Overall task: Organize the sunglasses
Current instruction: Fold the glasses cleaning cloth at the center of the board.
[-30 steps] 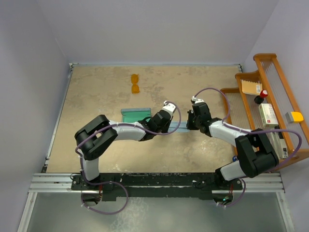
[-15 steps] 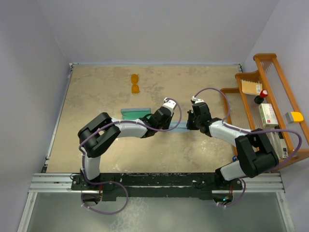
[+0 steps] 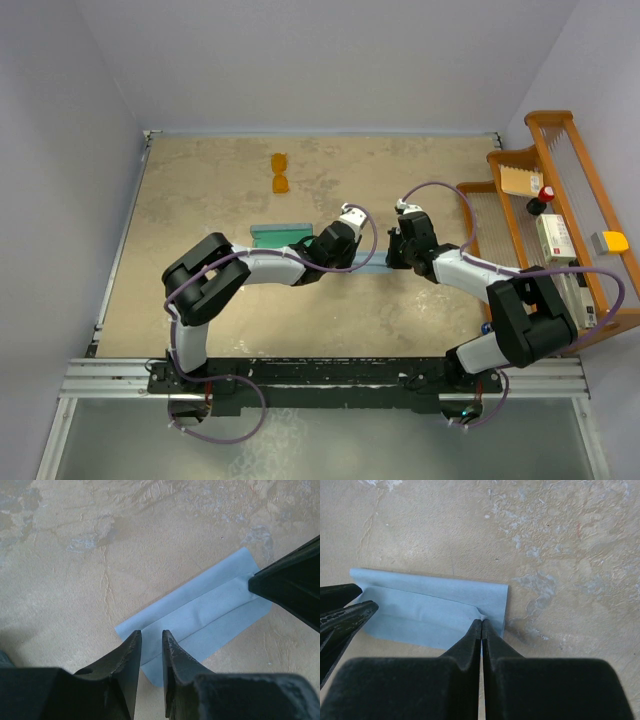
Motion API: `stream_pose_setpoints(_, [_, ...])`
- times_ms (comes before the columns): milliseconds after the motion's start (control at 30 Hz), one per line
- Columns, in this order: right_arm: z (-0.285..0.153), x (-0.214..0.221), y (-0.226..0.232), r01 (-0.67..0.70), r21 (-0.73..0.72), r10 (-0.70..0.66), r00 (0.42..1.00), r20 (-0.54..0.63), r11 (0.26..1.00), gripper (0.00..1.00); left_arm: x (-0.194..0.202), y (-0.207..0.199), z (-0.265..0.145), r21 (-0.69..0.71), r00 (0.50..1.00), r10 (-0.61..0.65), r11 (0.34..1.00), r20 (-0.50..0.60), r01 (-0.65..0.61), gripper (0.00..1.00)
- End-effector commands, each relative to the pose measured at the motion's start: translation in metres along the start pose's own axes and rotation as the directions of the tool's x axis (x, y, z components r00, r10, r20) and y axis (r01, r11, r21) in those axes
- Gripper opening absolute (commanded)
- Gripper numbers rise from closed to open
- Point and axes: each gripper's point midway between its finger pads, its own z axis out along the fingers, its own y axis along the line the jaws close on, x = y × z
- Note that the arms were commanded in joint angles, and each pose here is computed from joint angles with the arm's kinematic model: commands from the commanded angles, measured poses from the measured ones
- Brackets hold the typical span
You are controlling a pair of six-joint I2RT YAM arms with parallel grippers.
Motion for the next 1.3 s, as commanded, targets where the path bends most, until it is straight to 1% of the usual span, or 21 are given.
stream_pose_setpoints(0, [0.000, -0.004, 0.005, 0.001, -0.022, -0.001, 1.000, 0.021, 1.000, 0.00, -0.005, -0.004, 0.005, 0.016, 1.000, -0.013, 1.000, 0.020, 0.013, 0.20])
stream_pose_setpoints(367, [0.000, -0.005, 0.006, 0.002, -0.023, -0.002, 1.000, 0.022, 1.000, 0.00, -0.001, -0.003, 0.006, 0.014, 1.000, -0.010, 1.000, 0.010, 0.010, 0.19])
stream_pose_setpoints(533, [0.001, -0.005, 0.007, 0.004, -0.023, -0.004, 1.000, 0.021, 1.000, 0.00, -0.005, -0.003, 0.004, 0.011, 1.000, -0.008, 1.000, 0.017, 0.007, 0.16])
stream_pose_setpoints(667, [0.001, -0.005, 0.007, 0.005, -0.025, -0.004, 1.000, 0.020, 1.000, 0.00, -0.011, 0.002, 0.002, -0.014, 1.000, 0.001, 1.000, 0.030, -0.001, 0.21])
stream_pose_setpoints(1100, [0.002, -0.003, 0.007, 0.006, -0.027, -0.006, 1.000, 0.015, 1.000, 0.00, -0.019, 0.009, -0.001, -0.055, 0.999, 0.022, 0.998, 0.049, -0.019, 0.25])
stream_pose_setpoints(1267, [0.002, -0.003, 0.008, 0.005, -0.029, -0.005, 1.000, 0.016, 1.000, 0.00, -0.016, 0.009, 0.003, -0.058, 0.999, 0.034, 0.998, 0.031, -0.032, 0.26])
